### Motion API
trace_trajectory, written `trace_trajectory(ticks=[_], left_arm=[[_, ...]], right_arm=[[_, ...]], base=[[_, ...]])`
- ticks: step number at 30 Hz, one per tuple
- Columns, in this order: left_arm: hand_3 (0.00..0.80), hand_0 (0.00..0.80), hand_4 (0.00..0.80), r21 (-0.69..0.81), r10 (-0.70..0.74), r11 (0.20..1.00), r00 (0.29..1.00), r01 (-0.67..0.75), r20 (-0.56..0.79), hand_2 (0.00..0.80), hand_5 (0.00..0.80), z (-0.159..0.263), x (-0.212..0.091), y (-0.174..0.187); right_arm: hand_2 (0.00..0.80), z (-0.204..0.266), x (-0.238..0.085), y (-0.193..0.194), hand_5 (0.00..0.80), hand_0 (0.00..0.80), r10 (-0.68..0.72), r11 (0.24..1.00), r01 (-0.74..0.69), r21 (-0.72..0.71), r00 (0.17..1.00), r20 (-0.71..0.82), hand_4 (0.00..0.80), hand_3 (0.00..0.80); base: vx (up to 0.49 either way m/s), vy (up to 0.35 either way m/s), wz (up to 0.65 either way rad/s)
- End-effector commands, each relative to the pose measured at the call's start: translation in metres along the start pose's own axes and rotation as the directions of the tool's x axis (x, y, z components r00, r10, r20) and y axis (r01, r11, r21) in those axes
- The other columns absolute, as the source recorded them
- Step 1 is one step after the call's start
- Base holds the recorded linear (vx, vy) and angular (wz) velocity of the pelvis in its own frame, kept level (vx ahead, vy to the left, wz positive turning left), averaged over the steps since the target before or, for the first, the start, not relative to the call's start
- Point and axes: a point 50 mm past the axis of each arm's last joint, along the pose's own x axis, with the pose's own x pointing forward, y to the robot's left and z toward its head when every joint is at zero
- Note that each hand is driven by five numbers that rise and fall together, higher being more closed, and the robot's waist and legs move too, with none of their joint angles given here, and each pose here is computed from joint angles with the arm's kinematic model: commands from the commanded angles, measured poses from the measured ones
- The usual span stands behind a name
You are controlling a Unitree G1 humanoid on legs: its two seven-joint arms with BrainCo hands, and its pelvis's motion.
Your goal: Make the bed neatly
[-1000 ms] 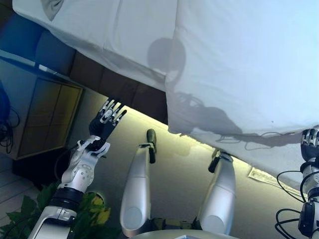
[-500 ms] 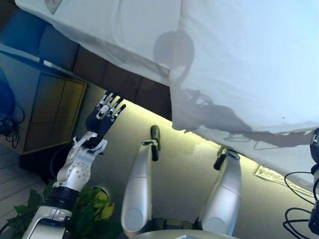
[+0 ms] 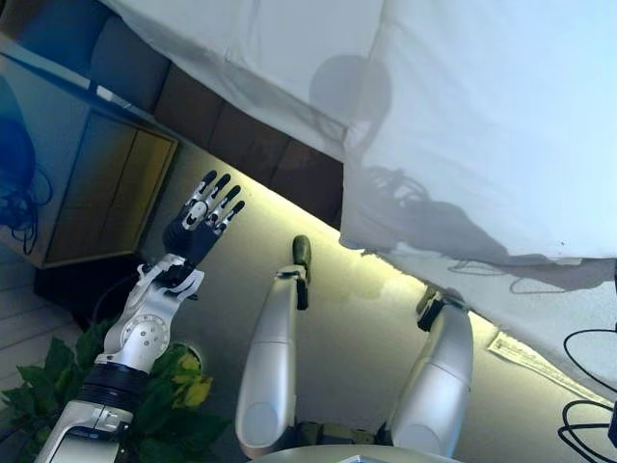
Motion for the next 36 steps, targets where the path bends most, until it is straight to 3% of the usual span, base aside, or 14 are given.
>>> trace_trajectory(ticks=[1, 6, 11, 19, 25, 31, 36], left_arm=[[0.000, 0.000, 0.000, 0.023, -0.031, 0.999, 0.999, 0.030, 0.034, 0.000, 0.000, 0.016, 0.005, 0.001], [0.000, 0.000, 0.000, 0.024, -0.035, 0.999, 0.999, 0.035, 0.026, 0.000, 0.000, 0.017, 0.008, 0.001], [0.000, 0.000, 0.000, 0.012, -0.028, 1.000, 0.999, 0.027, 0.026, 0.000, 0.000, 0.016, 0.008, 0.004], [0.000, 0.000, 0.000, 0.000, -0.004, 1.000, 1.000, 0.004, 0.031, 0.000, 0.000, 0.003, 0.017, -0.002], [0.000, 0.000, 0.000, -0.034, -0.022, 0.999, 0.999, 0.023, 0.023, 0.000, 0.000, -0.011, 0.043, -0.020], [0.000, 0.000, 0.000, -0.080, -0.024, 0.996, 0.999, 0.026, 0.025, 0.000, 0.000, -0.023, 0.073, -0.045], [0.000, 0.000, 0.000, -0.176, -0.003, 0.984, 1.000, 0.004, 0.004, 0.000, 0.000, -0.038, 0.086, -0.061]], right_arm=[[0.800, -0.005, 0.013, 0.030, 0.800, 0.800, 0.096, 0.995, -0.096, 0.036, 0.995, -0.004, 0.800, 0.800], [0.800, -0.009, 0.019, 0.042, 0.800, 0.800, 0.098, 0.995, -0.097, 0.023, 0.995, -0.025, 0.800, 0.800], [0.800, -0.013, 0.015, 0.029, 0.800, 0.800, 0.050, 0.998, -0.048, 0.037, 0.997, -0.051, 0.800, 0.800], [0.800, -0.027, -0.005, -0.021, 0.800, 0.800, -0.043, 0.977, 0.013, -0.211, 0.990, -0.137, 0.800, 0.800], [0.800, -0.094, -0.014, -0.041, 0.800, 0.800, 0.015, 0.926, -0.140, -0.351, 0.941, -0.337, 0.800, 0.800], [0.800, -0.180, -0.028, -0.037, 0.800, 0.800, 0.015, 0.887, -0.251, -0.388, 0.855, -0.519, 0.800, 0.800], [0.800, -0.251, -0.052, -0.021, 0.800, 0.800, 0.032, 0.906, -0.277, -0.319, 0.799, -0.601, 0.800, 0.800]], base=[[0.017, -0.054, 0.11], [-0.022, 0.008, 0.12], [-0.008, 0.018, 0.08], [0.005, 0.065, 0.00], [-0.007, 0.083, -0.05], [-0.023, 0.061, -0.11], [0.011, 0.001, -0.13]])
